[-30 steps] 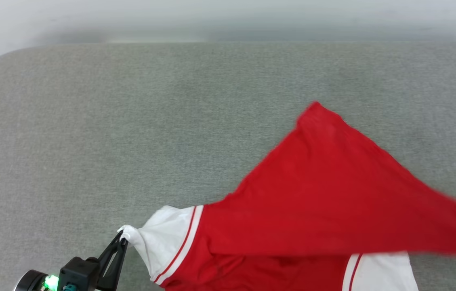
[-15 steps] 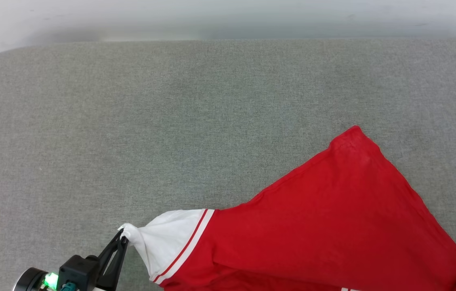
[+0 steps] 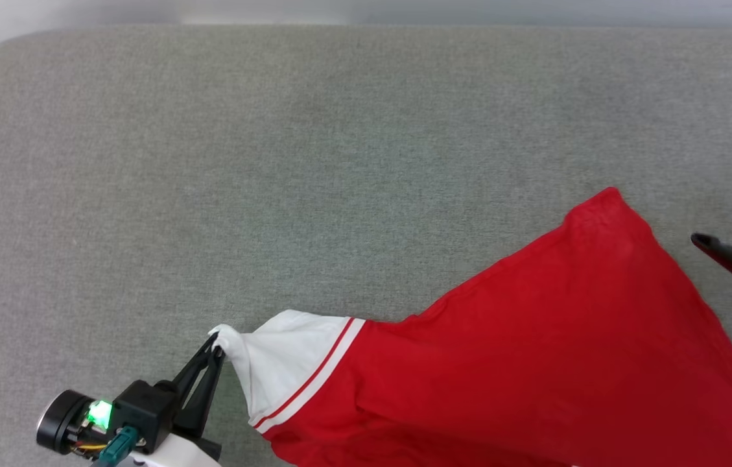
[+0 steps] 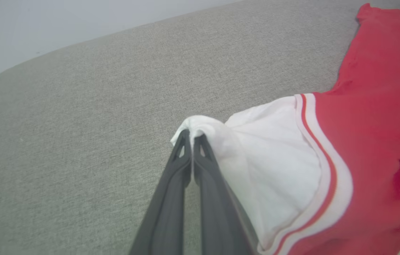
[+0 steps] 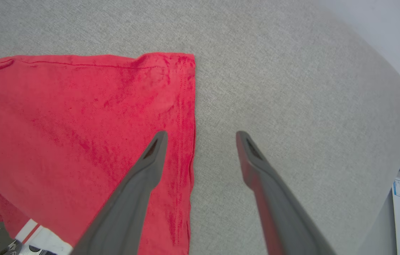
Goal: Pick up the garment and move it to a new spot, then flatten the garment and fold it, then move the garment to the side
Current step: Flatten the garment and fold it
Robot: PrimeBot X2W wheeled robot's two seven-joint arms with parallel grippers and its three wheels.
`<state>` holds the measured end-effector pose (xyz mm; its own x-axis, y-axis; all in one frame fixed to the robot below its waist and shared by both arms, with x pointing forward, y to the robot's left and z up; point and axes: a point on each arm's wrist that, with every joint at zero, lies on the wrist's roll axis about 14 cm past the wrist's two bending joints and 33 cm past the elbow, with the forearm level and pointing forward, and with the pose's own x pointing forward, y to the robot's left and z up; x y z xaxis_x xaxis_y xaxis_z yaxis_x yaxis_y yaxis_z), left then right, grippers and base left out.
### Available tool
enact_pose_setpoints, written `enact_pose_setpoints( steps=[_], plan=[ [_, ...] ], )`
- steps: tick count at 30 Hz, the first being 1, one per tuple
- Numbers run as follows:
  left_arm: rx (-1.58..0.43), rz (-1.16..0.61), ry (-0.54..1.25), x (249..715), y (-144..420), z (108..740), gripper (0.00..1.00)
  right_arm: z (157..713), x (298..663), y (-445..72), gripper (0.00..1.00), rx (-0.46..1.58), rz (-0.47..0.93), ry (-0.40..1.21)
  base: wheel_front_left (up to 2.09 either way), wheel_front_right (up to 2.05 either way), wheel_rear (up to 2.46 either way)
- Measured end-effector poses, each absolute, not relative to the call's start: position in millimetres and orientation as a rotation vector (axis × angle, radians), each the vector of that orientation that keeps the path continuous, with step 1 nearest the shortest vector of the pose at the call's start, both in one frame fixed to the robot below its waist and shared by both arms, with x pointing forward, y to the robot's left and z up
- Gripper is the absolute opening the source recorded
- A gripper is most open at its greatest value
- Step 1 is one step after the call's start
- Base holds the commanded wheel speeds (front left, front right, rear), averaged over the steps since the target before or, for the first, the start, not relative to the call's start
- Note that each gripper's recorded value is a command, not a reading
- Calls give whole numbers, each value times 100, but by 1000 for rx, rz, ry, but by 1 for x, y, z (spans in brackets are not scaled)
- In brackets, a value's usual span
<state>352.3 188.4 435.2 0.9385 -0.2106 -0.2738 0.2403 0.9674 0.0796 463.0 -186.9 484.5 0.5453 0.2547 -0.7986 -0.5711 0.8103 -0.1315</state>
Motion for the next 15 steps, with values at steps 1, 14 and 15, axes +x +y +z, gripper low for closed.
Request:
enact_pose_setpoints(
  steps=[1,14,15],
  plan=[
    [114,-236,268,353,187,434,0,481,469,-183,100,-413,508,885,0,0,0],
    [116,-234,290,371,187,420,0,397,510,-145,100,-501,558,1116,0,0,0],
    [116,-232,294,372,188,418,0,388,508,-143,100,-503,571,1133,0,0,0]
  ],
)
